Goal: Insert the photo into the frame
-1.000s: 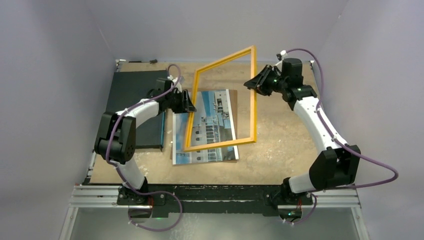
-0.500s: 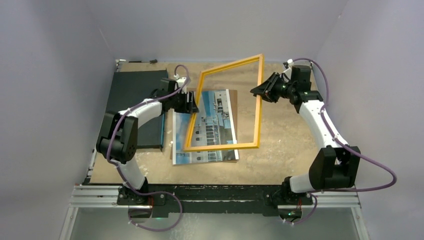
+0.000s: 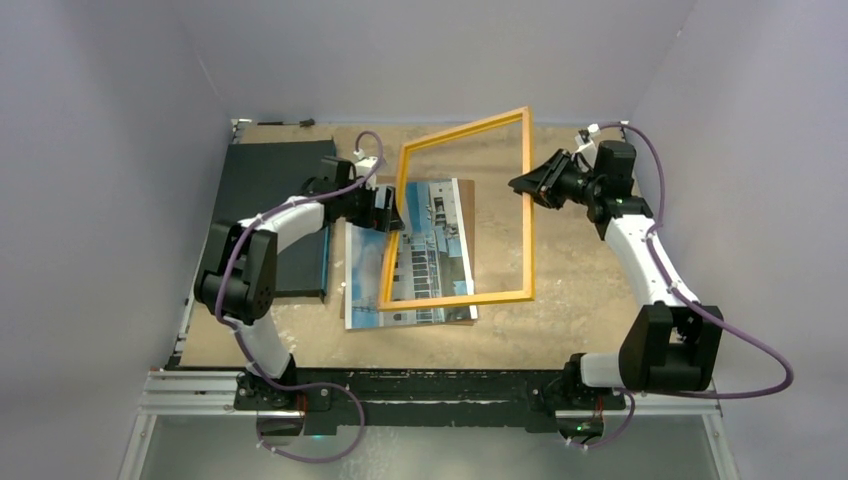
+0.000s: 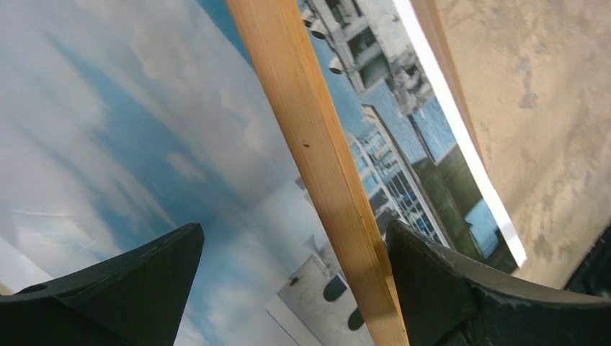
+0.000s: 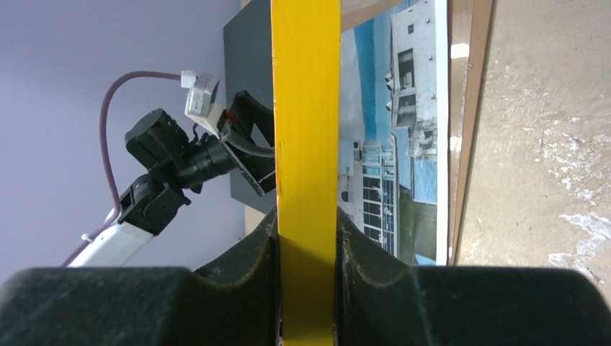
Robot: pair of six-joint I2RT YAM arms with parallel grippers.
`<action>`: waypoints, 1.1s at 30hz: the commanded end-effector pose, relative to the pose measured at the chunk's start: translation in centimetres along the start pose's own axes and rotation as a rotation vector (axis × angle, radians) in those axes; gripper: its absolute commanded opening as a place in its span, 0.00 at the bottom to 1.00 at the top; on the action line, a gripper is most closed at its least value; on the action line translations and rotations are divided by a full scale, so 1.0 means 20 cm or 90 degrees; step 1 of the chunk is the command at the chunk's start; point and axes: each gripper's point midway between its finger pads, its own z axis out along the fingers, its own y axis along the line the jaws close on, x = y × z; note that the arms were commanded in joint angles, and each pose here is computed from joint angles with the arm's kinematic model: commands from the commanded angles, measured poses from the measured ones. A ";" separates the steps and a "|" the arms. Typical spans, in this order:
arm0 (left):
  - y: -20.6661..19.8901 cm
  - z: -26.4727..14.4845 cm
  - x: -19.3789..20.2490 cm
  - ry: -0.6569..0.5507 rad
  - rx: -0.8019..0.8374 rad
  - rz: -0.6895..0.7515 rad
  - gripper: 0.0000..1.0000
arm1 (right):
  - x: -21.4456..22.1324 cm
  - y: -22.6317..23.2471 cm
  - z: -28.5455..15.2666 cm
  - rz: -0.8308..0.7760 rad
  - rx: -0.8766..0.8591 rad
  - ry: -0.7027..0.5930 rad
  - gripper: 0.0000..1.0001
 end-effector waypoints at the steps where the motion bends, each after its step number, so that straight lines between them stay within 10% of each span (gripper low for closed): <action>1: -0.04 -0.12 -0.03 0.014 0.087 0.012 0.96 | -0.25 0.23 -0.14 -0.095 -0.069 -0.124 0.00; 16: -0.34 -0.17 -0.04 -0.009 0.296 -0.070 0.96 | -0.20 0.36 -0.18 -0.041 -0.173 -0.122 0.00; 33: -0.04 -0.29 -0.12 -0.031 0.155 0.014 0.95 | -0.25 -0.09 -0.20 -0.154 0.175 -0.072 0.00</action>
